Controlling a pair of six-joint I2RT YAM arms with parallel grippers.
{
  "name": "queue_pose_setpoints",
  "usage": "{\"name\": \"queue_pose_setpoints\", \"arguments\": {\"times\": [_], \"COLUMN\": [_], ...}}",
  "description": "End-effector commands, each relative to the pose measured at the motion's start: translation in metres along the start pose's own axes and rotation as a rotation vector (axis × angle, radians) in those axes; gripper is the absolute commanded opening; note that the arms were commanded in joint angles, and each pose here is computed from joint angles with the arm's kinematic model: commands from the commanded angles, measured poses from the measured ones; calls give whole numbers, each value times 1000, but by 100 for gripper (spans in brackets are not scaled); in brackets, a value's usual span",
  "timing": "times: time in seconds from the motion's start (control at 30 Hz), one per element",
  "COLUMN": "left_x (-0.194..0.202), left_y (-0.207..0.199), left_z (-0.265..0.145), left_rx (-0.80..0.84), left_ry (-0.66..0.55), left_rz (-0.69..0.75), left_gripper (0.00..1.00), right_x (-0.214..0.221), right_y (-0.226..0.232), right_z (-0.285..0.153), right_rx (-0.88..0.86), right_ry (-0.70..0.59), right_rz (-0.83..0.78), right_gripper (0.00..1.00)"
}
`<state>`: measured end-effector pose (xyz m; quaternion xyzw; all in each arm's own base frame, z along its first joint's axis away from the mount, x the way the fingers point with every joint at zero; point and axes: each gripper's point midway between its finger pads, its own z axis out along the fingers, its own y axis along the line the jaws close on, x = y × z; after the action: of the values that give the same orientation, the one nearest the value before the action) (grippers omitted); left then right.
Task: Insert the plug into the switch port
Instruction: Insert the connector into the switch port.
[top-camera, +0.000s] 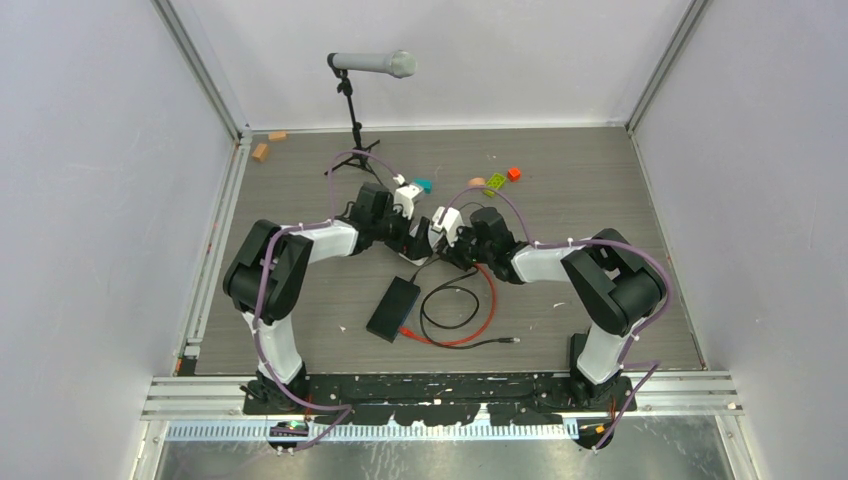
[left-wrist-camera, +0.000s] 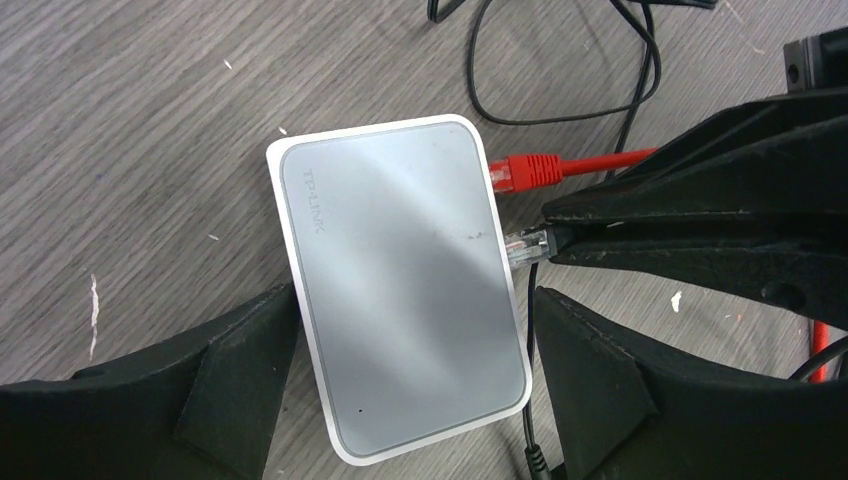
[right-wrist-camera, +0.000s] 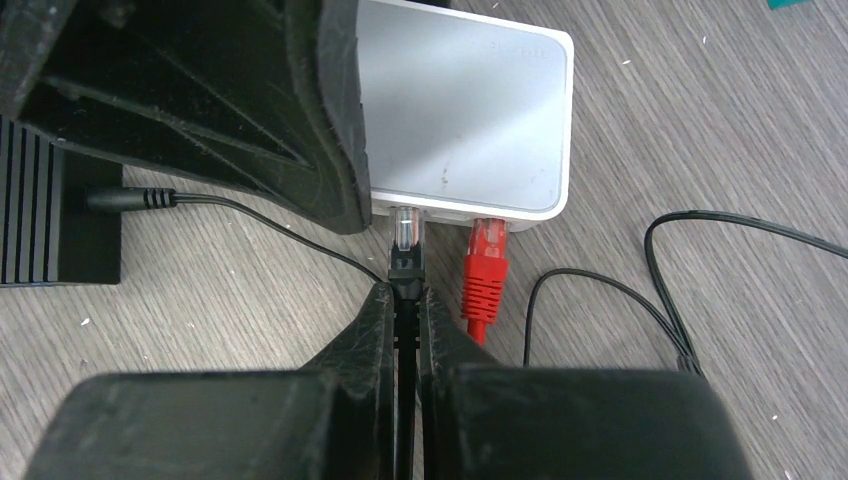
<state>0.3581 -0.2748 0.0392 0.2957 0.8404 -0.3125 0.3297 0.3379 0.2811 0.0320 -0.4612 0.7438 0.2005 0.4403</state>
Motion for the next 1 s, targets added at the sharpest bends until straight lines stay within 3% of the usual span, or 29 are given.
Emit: {"name": "queue_pose_setpoints", "arguments": {"times": [0.0,0.27,0.6,0.97], "left_x": [6,11,11,14], "left_y": [-21,-17,-11,1], "left_z": [-8,-7,-6,-8], "left_rx": [45,-8,-52,-124], "left_ry": [43,69,75,86], "left_rz": [22,54,64,36], "left_gripper": [88,91,57,53], "right_x": [-55,-52,-45,-20], "right_y": [-21,-22,-24,-13], "right_z": [-5,-4,-9,-18], "right_rx": [51,51,79,63], "right_ry": [-148,-135,-123,-34], "right_rz": [-34,-24,-19,-6], "right_gripper": [0,0,0,0]}}
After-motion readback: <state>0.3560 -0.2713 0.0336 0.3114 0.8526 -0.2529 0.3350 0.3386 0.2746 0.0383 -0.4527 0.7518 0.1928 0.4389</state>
